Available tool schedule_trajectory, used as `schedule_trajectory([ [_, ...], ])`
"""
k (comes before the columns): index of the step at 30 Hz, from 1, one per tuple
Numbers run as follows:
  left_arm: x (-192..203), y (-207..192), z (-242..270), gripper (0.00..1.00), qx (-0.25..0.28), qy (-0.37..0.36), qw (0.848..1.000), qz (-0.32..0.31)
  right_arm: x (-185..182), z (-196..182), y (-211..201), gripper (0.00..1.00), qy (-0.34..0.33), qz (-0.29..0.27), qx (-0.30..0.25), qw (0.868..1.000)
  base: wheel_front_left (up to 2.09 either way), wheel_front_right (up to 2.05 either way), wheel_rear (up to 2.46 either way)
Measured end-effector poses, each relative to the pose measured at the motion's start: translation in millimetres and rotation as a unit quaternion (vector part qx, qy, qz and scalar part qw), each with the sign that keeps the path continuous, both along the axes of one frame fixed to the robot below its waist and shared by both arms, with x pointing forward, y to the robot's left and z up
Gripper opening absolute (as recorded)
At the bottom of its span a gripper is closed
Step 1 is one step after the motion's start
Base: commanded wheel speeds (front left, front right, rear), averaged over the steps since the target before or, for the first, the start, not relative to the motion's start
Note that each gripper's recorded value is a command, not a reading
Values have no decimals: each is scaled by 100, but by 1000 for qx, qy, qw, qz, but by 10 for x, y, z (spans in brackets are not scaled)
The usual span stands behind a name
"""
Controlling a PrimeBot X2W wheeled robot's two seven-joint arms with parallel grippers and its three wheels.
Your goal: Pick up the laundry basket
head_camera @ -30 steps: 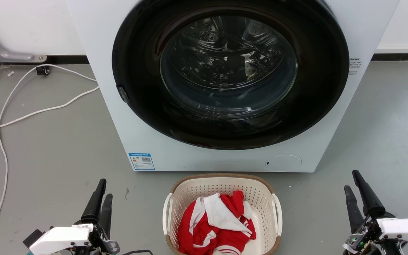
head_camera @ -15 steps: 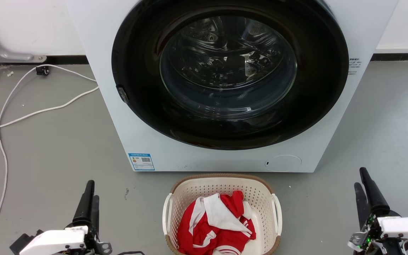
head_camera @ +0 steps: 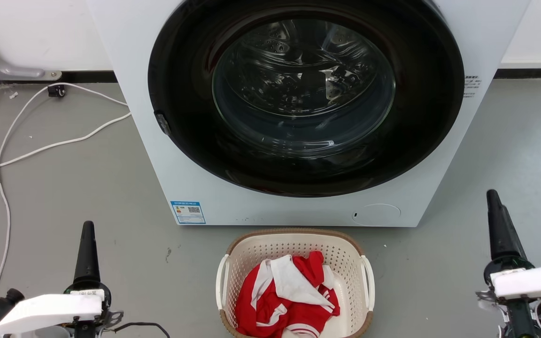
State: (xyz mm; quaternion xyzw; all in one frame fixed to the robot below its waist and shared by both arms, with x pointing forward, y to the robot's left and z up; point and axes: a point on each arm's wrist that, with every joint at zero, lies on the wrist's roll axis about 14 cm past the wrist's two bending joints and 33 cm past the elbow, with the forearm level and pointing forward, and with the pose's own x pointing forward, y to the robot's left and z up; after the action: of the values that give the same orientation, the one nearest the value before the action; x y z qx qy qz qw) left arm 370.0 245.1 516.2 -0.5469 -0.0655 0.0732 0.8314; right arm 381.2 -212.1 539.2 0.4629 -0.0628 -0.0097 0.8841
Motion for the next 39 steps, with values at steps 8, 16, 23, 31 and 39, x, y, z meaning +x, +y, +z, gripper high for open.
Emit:
schedule_trajectory([
  [8,10,-187,248,100,113,-19,993,-18,12,216,104,100,-30,3,-101,994,0,0,0],
  [16,38,-560,393,100,249,-26,967,-52,-2,225,120,100,-30,-5,-186,982,0,0,0],
  [23,43,-791,420,100,344,-20,936,-73,-19,236,208,100,-35,-1,-250,968,0,0,0],
  [31,15,-1023,420,100,429,-22,898,-94,-42,261,238,100,-42,-5,-304,952,0,0,0],
  [39,-6,-1156,436,100,485,-29,869,-91,-65,202,235,100,-35,-9,-364,931,0,0,0],
])
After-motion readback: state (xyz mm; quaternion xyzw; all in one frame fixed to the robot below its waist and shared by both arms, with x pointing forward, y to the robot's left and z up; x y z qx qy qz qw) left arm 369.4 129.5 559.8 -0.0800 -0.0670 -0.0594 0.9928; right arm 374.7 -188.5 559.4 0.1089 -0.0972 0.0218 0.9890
